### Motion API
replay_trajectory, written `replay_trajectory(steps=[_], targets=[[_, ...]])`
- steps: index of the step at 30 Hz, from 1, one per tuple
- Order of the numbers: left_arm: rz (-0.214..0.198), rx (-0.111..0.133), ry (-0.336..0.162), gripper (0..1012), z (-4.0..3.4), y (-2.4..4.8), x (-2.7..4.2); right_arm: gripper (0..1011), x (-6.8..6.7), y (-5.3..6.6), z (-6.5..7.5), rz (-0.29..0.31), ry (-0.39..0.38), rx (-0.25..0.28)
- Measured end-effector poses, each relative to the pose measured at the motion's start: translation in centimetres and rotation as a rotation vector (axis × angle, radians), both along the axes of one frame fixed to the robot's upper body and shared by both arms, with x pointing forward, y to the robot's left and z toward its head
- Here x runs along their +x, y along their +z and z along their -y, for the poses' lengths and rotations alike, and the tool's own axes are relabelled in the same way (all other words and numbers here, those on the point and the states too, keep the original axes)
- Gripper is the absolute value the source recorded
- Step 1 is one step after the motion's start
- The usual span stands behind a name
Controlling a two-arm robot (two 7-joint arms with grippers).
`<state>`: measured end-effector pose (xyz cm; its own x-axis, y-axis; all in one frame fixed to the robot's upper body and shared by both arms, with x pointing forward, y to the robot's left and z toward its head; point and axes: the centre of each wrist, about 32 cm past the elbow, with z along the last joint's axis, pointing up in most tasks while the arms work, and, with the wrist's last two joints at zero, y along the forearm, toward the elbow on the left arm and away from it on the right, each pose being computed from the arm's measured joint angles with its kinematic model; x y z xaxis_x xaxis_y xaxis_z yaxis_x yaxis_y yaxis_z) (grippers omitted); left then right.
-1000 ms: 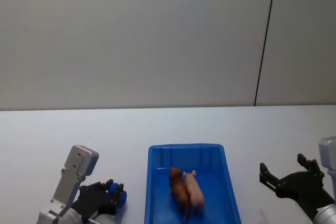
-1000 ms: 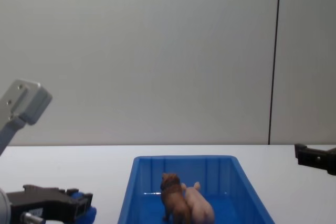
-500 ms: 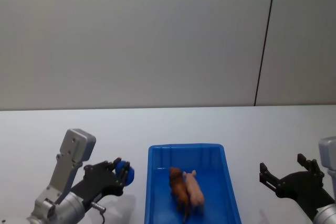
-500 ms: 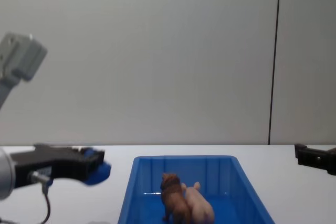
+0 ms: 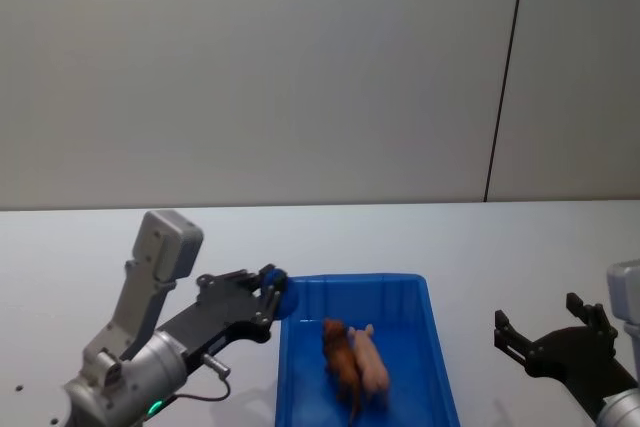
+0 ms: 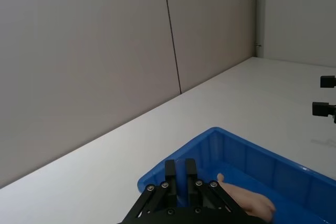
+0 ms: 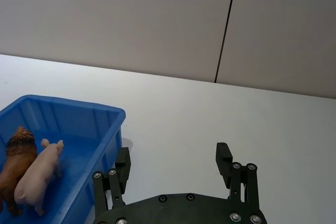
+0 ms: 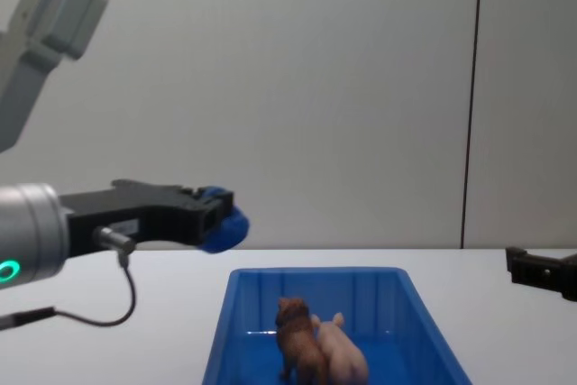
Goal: Pick up the two dolls from the table and place them into the box.
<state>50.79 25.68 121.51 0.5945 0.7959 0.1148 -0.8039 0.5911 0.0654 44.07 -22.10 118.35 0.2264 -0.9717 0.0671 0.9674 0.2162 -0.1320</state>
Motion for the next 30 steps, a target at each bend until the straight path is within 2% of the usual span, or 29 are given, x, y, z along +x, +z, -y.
replay_trajectory(steps=[6,8,15,16,19,22,30], targets=[[0.017,0.020,-0.042,97,0.72,0.30,0.99,1001,0.0,0.0,0.0,0.000,0.000,0.000],[0.022,0.031,-0.055,97,1.05,0.35,1.52,1001,0.0,0.0,0.0,0.000,0.000,0.000],[0.035,0.083,-0.090,97,1.95,0.40,3.24,1001,0.0,0.0,0.0,0.000,0.000,0.000],[0.035,0.083,-0.090,97,1.95,0.40,3.24,1001,0.0,0.0,0.0,0.000,0.000,0.000],[0.040,0.110,-0.101,97,2.39,0.36,4.16,1001,0.0,0.0,0.0,0.000,0.000,0.000],[0.045,0.127,-0.104,97,2.68,0.40,4.74,1001,0.0,0.0,0.0,0.000,0.000,0.000],[0.044,0.171,-0.097,101,3.16,0.19,5.73,1001,0.0,0.0,0.0,0.000,0.000,0.000]])
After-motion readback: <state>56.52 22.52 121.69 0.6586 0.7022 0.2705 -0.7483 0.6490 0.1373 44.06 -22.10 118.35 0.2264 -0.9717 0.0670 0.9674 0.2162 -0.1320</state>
